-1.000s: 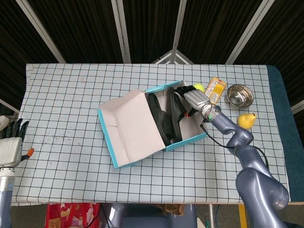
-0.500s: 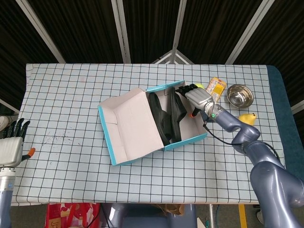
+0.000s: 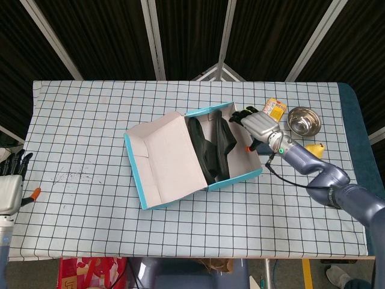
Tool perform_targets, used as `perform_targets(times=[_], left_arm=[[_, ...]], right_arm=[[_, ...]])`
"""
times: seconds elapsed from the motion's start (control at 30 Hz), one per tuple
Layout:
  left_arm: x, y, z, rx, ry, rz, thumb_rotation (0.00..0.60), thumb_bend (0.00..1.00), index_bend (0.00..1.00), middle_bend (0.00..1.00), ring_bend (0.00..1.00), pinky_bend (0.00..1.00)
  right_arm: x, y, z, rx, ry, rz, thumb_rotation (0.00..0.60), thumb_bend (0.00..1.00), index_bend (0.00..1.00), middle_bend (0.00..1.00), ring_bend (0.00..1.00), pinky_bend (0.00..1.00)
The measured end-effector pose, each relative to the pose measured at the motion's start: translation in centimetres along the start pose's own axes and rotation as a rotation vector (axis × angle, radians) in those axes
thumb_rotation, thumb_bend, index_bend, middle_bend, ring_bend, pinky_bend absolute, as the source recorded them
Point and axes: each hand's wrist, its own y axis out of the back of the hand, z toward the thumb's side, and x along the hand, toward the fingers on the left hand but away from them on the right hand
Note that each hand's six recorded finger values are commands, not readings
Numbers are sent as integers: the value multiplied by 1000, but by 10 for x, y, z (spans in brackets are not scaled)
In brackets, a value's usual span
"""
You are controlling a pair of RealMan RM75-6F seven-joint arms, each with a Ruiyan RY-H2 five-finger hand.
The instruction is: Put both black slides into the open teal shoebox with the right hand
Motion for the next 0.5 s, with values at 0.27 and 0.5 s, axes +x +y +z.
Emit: perform_targets(times=[0.27, 0.5], left_arm=[[-8, 12, -5, -24, -7, 22, 600, 358, 92, 0, 0, 104], [-16, 26, -3, -52, -35, 64, 600, 358, 92, 0, 0, 104]], right_arm=[[67, 15, 20, -100, 27, -120, 600, 257, 279, 217, 220, 24], [136, 2, 21, 49, -58, -188, 600, 256, 279, 216, 213, 23]])
